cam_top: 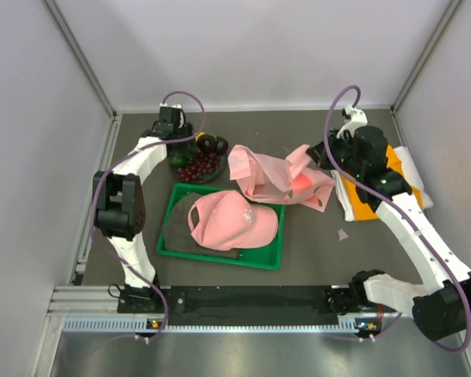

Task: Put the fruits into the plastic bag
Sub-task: Pick up the fake fruit from the plate.

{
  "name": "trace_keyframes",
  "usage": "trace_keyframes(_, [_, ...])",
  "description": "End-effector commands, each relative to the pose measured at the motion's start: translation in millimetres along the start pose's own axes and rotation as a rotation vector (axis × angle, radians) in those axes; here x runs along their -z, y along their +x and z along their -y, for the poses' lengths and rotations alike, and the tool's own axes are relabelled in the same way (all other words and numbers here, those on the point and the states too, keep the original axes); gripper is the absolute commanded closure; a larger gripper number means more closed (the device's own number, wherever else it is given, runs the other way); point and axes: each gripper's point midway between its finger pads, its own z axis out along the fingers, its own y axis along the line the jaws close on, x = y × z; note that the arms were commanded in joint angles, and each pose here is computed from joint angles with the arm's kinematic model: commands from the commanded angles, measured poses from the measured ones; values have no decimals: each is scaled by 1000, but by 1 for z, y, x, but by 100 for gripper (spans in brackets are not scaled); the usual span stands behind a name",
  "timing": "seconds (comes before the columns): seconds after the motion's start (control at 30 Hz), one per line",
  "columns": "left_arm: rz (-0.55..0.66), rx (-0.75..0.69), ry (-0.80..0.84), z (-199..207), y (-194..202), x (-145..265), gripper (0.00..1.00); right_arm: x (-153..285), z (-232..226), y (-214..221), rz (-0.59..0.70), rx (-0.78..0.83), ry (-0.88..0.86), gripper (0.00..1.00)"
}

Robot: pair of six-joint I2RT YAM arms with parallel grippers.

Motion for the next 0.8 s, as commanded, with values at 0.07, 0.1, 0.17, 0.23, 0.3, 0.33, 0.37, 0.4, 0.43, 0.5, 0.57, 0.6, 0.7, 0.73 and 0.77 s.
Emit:
trace_keyframes(0.07, [86, 10, 46, 15, -25, 18, 54, 0, -1, -8, 30, 23, -12, 100])
trace_keyframes(0.1, [92, 7, 49, 16, -26, 21, 55, 0, -1, -9, 33, 23, -12, 100])
trace_keyframes(0.17, [123, 7, 64, 21, -35, 30, 55, 1, 0, -7, 30, 21, -7, 100])
trace_keyframes(0.23, [147, 9, 74, 24, -40, 40, 57, 1, 0, -9, 33, 22, -5, 100])
trace_keyframes(0.3, [160, 15, 77, 25, -43, 46, 59, 2, -1, -8, 31, 21, -9, 100])
trace_keyframes(0.33, [174, 15, 80, 26, -47, 52, 59, 2, -1, -9, 34, 22, -7, 100])
trace_keyframes(0.37, [175, 16, 76, 25, -47, 55, 59, 1, -1, -8, 31, 22, -7, 100])
trace_keyframes(0.4, [175, 18, 63, 23, -46, 56, 59, 2, -2, -9, 33, 23, -10, 100])
trace_keyframes(0.43, [177, 16, 58, 22, -47, 60, 59, 3, -2, -9, 35, 21, -9, 100])
trace_keyframes(0.5, [162, 9, 36, 17, -43, 65, 60, 4, -2, -10, 35, 20, -11, 100])
trace_keyframes(0.57, [172, 9, 30, 15, -43, 75, 60, 5, -2, -11, 39, 24, -9, 100])
trace_keyframes(0.6, [165, 7, 22, 12, -36, 76, 60, 5, -2, -11, 41, 22, -9, 100])
trace_keyframes(0.7, [195, 3, 51, 14, -34, 99, 63, 5, -3, -11, 39, 22, -9, 100])
trace_keyframes(0.73, [233, -4, 100, 23, -39, 119, 65, 6, -2, -11, 39, 20, -7, 100])
trace_keyframes(0.77, [238, -12, 116, 25, -33, 125, 66, 6, -3, -11, 39, 22, -9, 100])
